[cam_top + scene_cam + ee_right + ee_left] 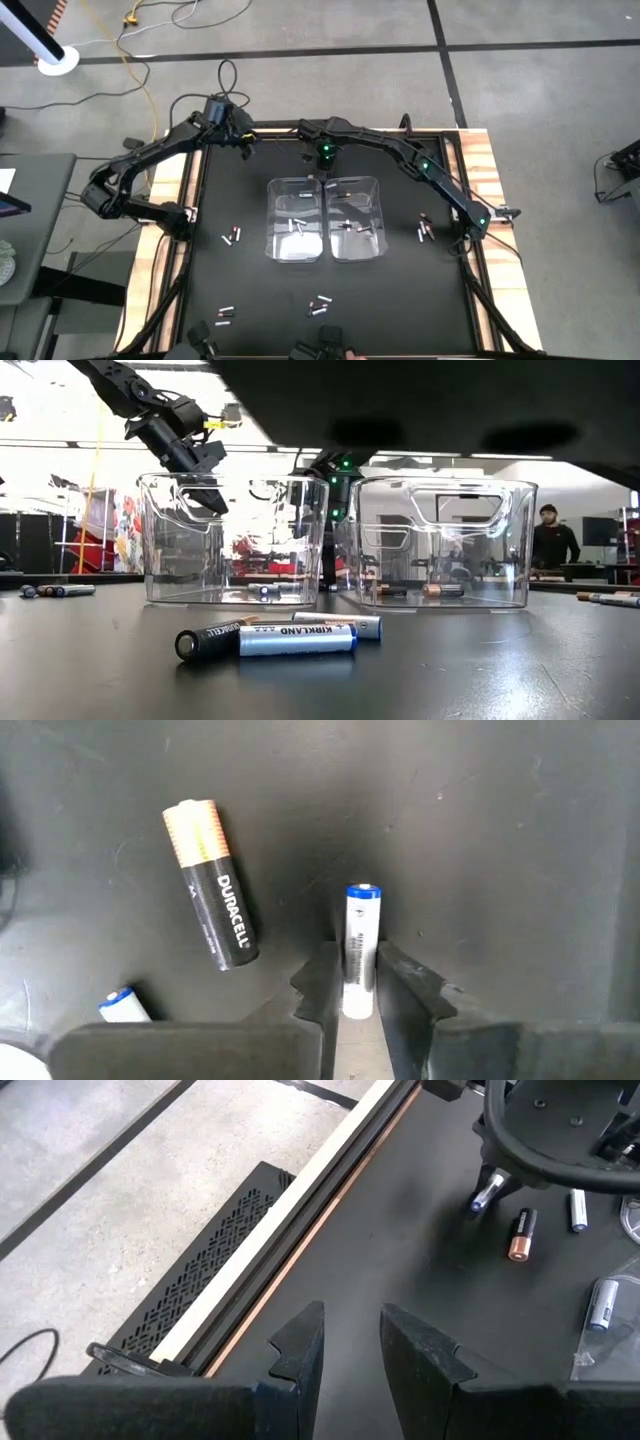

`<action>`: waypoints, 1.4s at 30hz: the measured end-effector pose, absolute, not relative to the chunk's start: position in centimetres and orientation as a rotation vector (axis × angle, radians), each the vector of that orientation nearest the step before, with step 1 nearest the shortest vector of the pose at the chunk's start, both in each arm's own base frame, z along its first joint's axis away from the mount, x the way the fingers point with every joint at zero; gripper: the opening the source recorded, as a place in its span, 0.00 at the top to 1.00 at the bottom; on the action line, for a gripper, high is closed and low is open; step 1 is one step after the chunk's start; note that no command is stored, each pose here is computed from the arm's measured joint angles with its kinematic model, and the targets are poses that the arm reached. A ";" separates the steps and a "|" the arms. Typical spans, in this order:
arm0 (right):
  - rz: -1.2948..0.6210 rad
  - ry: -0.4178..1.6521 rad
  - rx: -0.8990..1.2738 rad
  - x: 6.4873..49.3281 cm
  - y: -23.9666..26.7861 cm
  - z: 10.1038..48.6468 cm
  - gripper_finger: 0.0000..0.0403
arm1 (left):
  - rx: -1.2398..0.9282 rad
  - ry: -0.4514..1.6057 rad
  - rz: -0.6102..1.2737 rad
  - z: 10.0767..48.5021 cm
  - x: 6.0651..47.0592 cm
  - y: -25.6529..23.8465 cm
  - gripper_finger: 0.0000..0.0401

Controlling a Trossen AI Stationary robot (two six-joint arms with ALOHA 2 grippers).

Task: Sort batteries
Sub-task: Put the white battery into the left transparent bin

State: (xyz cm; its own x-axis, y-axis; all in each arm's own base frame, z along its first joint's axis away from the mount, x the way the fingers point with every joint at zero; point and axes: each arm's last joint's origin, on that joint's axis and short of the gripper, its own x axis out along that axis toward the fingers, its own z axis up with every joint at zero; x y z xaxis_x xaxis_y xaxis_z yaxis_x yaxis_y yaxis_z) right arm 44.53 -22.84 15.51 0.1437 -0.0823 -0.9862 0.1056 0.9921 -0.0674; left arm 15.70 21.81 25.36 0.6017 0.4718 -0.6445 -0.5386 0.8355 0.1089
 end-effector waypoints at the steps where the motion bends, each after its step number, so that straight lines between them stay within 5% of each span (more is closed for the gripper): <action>1: -0.121 1.420 0.008 44.5 -22.8 15.5 0.81 | -0.100 0.716 0.586 25.4 15.7 21.8 0.76; 27: -0.070 1.447 -0.022 44.2 -22.7 15.7 0.85 | -0.138 0.704 0.601 25.4 15.7 21.8 0.76; 35: -0.107 1.455 0.067 43.2 -23.8 16.8 0.98 | -0.139 0.704 0.601 25.4 15.7 21.8 0.76; 42: -0.110 1.463 0.089 42.8 -24.4 16.9 0.99 | -0.132 0.706 0.599 25.4 15.7 21.8 0.76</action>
